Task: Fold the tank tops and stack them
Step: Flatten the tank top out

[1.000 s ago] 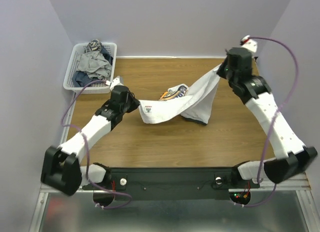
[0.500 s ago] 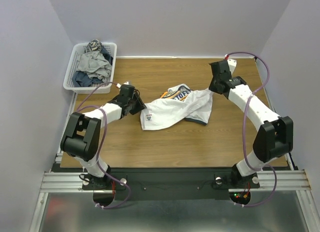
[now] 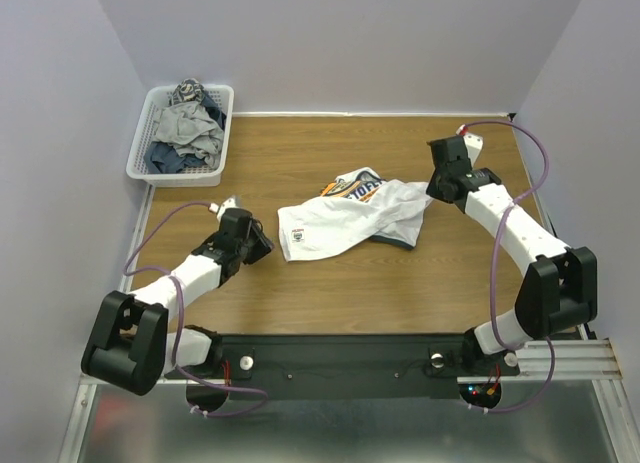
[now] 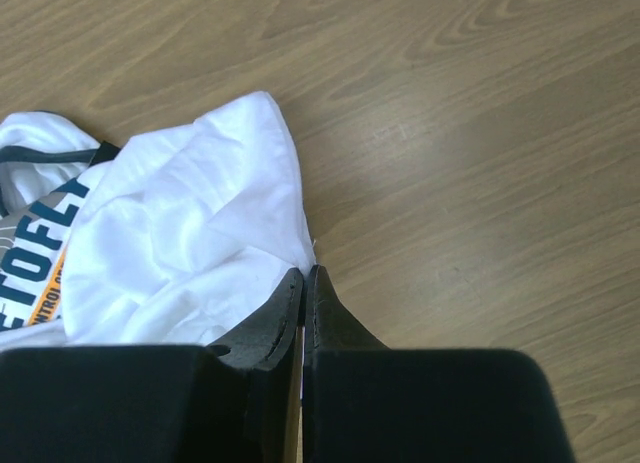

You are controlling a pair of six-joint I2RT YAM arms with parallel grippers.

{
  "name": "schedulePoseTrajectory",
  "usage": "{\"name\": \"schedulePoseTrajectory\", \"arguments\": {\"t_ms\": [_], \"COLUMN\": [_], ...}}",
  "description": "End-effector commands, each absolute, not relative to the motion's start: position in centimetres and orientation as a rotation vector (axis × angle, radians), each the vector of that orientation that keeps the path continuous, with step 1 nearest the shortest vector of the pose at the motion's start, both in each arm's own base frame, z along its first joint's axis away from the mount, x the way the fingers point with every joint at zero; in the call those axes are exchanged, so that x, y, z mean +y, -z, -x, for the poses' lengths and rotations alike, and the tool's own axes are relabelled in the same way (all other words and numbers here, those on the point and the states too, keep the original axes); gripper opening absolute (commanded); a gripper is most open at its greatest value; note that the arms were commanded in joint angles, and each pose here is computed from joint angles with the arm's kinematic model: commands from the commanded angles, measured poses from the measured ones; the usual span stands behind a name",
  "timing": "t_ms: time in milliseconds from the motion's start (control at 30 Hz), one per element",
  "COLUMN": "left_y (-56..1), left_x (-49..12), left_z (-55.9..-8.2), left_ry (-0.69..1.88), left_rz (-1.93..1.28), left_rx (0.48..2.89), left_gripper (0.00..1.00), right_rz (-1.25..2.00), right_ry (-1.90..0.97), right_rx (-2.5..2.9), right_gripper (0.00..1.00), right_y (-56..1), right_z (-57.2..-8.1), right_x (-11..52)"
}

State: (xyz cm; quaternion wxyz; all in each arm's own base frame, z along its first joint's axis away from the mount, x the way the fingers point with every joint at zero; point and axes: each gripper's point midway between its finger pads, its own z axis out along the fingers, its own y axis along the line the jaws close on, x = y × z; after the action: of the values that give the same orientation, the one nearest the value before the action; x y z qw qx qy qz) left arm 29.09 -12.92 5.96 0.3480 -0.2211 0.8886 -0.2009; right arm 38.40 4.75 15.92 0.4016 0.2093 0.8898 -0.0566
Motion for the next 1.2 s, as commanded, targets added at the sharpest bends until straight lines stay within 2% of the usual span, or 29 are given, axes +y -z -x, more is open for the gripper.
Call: {"name": "schedulePoseTrajectory", "arguments": {"t_ms": [0, 367, 800, 933, 967, 1067, 1167], "left_y": [-4.5, -4.4, -0.9, -0.2, 0.0, -0.3, -2.0], "left_x": [-13.6, -16.1, -17.8, -17.9, -17.9, -17.9, -17.9], "left_z": [-27.7, -28.0, -27.1, -26.7, -26.6, -26.7, -27.4], "left_ry": [0.547, 0.665, 0.642, 0.621, 0.619, 0.621, 0.611], "left_rz": [0.568, 0.509, 0.479, 0.499, 0.502, 0.51, 0.49], "left_rx": [2.325, 2.319, 2.447, 2.469, 2.475, 2.469, 2.442], "left_gripper": [0.36, 0.48, 0.45, 0.35, 0.25, 0.09, 0.0], "right_rz": [-0.562, -0.56, -0.566, -0.567, -0.566, -0.565, -0.563], "right_ry": [0.105, 0.113, 0.11, 0.113, 0.113, 0.113, 0.109], "right_rx": [2.165, 2.177, 2.172, 2.169, 2.17, 2.167, 2.158], "right_gripper": [0.01, 0.01, 0.01, 0.01, 0.01, 0.01, 0.01], "right_y": [-18.2, -17.3, -17.4, -17.5, -17.5, -17.7, -18.1], "right_z": [-38.9, -38.7, -38.9, -39.0, -39.0, -39.0, -39.1], "right_x": [4.5, 4.3, 4.0, 3.8, 3.8, 3.7, 3.6]}}
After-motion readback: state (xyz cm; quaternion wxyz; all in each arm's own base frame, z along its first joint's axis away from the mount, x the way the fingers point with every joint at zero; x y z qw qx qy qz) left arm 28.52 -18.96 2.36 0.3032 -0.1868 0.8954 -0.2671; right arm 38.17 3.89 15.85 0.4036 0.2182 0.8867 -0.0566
